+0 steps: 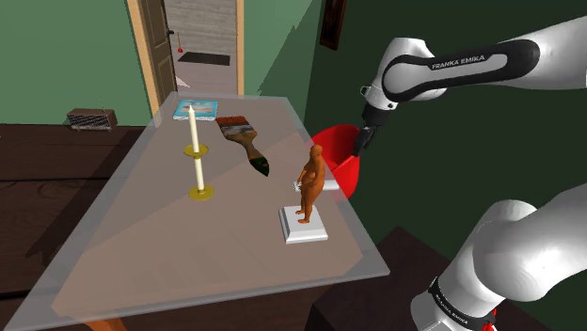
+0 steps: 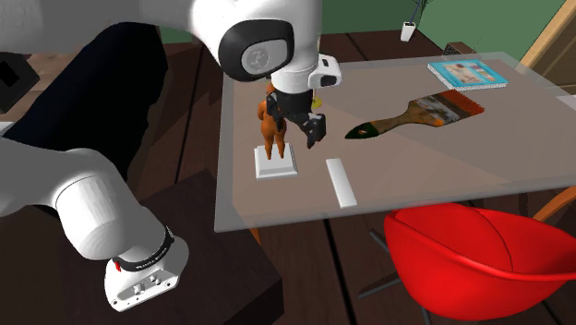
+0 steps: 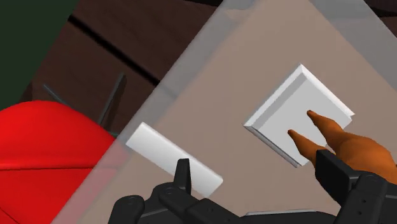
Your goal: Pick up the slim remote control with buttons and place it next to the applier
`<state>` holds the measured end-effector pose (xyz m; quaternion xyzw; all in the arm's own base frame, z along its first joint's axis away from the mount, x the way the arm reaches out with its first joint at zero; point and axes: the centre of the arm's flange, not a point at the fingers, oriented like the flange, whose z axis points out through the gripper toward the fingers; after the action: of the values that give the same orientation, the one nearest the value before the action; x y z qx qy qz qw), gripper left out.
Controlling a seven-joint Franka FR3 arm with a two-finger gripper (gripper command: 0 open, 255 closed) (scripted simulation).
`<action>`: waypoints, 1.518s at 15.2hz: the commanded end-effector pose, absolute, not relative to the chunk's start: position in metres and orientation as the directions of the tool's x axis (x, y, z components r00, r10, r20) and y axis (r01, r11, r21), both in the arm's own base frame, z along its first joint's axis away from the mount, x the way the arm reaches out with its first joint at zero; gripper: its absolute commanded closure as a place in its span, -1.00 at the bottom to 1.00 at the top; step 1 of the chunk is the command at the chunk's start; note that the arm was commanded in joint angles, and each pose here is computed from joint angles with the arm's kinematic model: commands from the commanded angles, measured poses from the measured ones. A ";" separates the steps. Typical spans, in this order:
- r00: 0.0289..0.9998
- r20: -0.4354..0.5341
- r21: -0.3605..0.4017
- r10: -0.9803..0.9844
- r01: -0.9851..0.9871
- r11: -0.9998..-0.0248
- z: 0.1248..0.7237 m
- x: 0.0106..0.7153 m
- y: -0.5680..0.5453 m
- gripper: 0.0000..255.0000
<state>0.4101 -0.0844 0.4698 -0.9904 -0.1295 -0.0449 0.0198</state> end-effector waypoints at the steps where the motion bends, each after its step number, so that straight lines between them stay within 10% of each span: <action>1: 0.947 0.088 -0.020 0.309 0.312 -0.950 0.450 0.426 -0.093 -1.00; 23: 0.630 0.001 0.020 0.777 0.777 -0.630 0.222 0.598 -0.122 -1.00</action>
<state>0.5903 -0.1235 0.2317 -0.9074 -0.4203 -0.0057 -0.0080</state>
